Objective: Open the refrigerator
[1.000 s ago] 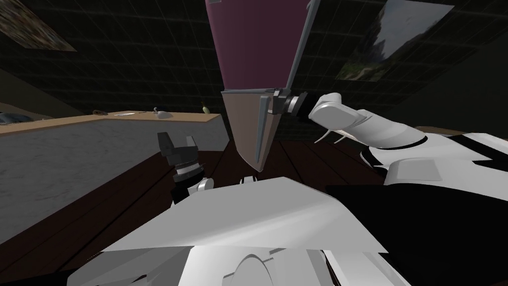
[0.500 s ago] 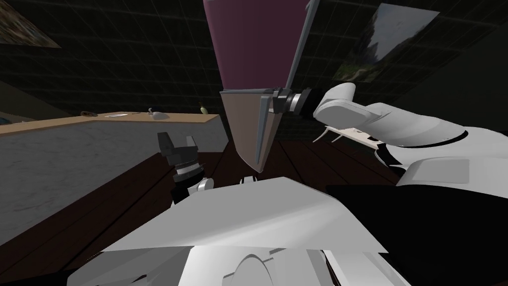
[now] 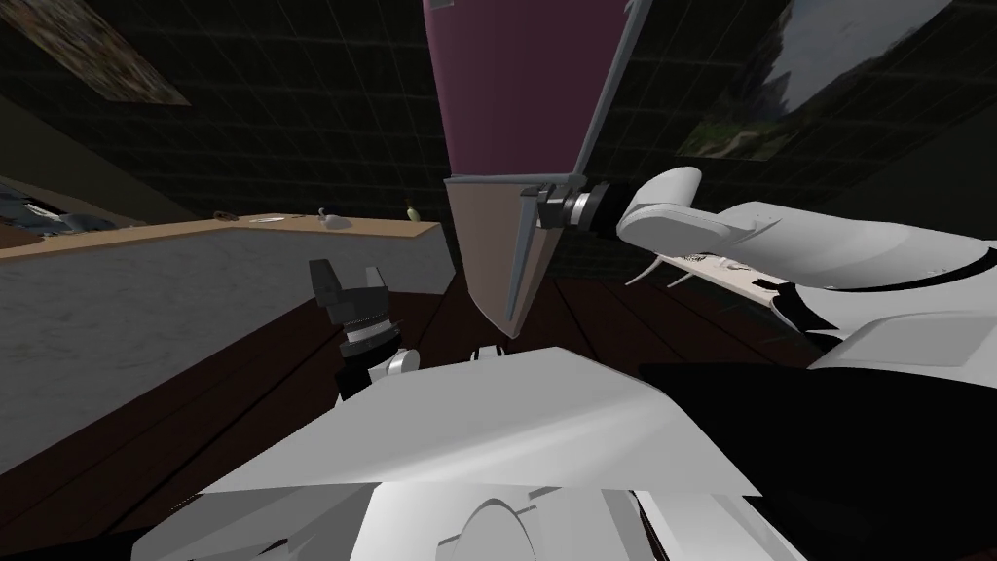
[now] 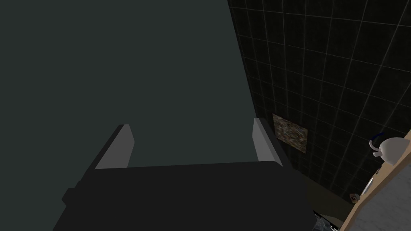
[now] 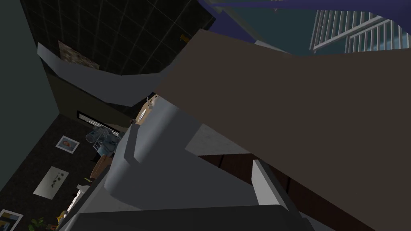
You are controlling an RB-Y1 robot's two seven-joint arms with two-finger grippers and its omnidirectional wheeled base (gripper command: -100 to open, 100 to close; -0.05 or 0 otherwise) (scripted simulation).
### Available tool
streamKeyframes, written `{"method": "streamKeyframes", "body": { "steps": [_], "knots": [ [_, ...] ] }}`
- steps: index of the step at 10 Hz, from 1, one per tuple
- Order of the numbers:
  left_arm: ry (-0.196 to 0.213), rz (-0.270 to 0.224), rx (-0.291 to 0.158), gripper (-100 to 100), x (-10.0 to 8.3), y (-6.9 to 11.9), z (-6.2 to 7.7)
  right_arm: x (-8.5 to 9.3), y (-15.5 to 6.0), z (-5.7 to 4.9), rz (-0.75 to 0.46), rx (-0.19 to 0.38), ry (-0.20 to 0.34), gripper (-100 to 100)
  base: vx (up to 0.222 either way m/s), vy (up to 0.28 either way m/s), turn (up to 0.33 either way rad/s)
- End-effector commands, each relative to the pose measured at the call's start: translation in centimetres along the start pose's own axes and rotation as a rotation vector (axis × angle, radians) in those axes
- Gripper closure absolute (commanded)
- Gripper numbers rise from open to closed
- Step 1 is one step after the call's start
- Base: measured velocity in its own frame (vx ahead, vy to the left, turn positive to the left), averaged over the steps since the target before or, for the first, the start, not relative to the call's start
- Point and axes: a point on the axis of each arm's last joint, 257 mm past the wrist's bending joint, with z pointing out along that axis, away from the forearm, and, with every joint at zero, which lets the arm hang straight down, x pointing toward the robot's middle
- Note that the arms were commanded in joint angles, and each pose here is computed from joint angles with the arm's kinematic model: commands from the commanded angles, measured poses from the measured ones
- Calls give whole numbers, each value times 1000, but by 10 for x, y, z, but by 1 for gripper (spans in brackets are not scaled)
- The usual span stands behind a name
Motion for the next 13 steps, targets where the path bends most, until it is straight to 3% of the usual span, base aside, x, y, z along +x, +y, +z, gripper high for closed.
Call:
{"method": "streamKeyframes", "body": {
  "steps": [1,2,4,7,8,9,11,12,13],
  "knots": [
    [0,0,0,0,0,0,0,5,4,-4,31,-5,1,-100,-24,-13,-17],
    [0,0,0,0,0,0,0,14,43,-8,59,-70,19,-100,-75,-46,378],
    [0,0,0,0,0,0,0,21,42,-13,47,-73,34,-100,-94,-57,318],
    [0,0,0,0,0,0,0,20,40,-14,93,-70,29,-100,6,7,-24],
    [0,0,0,0,0,0,0,31,78,-22,116,-137,59,-100,-91,-48,369],
    [0,0,0,0,0,0,0,38,75,-27,135,-135,76,-100,-132,-53,463],
    [0,0,0,0,0,0,0,38,75,-28,147,-135,76,-100,-44,-19,111],
    [0,0,0,0,0,0,0,54,108,-41,165,-192,122,-100,-89,-46,306],
    [0,0,0,0,0,0,0,59,108,-45,195,-198,139,-100,-126,-62,489]
  ]
}}
